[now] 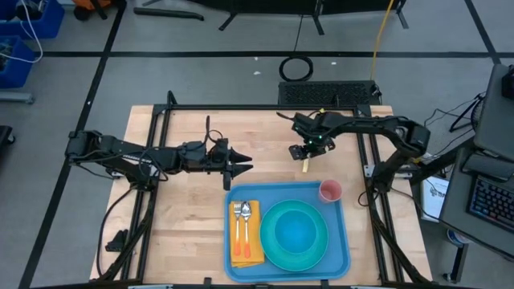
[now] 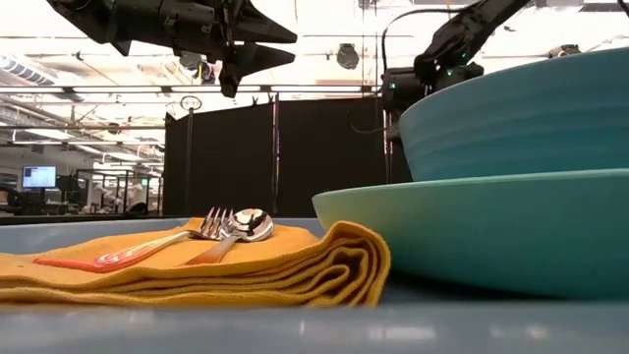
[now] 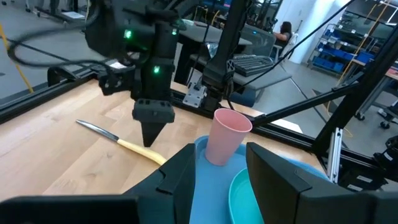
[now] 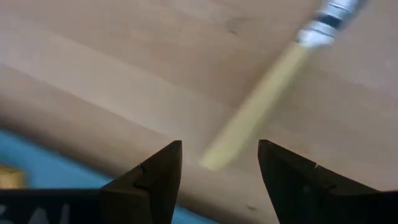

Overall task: Set up tray
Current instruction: Put the yellow table knife on the orange table napkin to the right of the orange spoon

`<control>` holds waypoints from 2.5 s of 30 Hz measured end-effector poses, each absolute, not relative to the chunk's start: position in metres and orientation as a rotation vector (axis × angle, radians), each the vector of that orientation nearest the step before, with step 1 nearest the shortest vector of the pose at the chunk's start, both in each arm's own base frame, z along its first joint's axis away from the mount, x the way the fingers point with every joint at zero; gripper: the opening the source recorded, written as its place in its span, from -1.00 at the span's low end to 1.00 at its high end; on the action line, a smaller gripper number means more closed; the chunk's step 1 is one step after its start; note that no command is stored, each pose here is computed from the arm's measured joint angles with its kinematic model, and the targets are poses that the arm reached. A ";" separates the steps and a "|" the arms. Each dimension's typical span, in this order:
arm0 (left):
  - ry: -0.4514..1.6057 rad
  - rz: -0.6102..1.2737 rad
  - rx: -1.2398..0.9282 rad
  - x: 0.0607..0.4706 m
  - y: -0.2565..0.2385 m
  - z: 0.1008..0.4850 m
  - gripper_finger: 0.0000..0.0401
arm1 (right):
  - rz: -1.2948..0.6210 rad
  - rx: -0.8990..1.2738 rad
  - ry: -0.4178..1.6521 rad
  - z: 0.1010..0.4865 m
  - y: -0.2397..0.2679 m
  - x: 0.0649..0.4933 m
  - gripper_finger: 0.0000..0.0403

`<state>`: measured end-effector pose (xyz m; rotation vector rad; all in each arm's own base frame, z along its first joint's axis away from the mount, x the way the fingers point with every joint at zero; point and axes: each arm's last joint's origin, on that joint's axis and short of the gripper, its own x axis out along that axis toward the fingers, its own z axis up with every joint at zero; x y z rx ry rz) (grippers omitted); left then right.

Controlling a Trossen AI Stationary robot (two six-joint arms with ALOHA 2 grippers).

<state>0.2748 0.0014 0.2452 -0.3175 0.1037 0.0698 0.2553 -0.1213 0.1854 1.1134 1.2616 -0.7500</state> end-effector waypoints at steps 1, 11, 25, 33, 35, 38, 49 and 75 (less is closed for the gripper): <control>0.104 0.070 -0.318 0.275 0.001 0.245 -0.28 | -0.757 1.111 1.278 0.183 -0.122 0.255 0.00; 0.104 0.068 -0.313 0.275 0.001 0.245 -0.28 | -0.769 1.121 1.333 0.165 -0.130 0.258 0.00; 0.111 0.069 -0.308 0.275 0.001 0.245 -0.28 | -0.734 1.158 1.373 0.140 -0.133 0.267 0.00; 0.124 0.070 -0.305 0.275 0.001 0.243 -0.28 | -0.723 1.153 1.366 0.138 -0.135 0.268 -0.01; 0.125 0.070 -0.305 0.275 0.001 0.243 -0.28 | -0.723 1.152 1.366 0.138 -0.136 0.268 -0.05; 0.125 0.070 -0.305 0.275 0.001 0.243 -0.28 | -0.725 1.150 1.368 0.138 -0.135 0.268 -0.17; 0.125 0.071 -0.305 0.275 0.001 0.243 -0.28 | -0.723 1.097 1.382 0.137 -0.136 0.267 -0.74; 0.148 0.074 -0.293 0.274 0.001 0.241 -0.28 | -0.714 0.832 1.152 0.204 -0.118 0.258 -0.74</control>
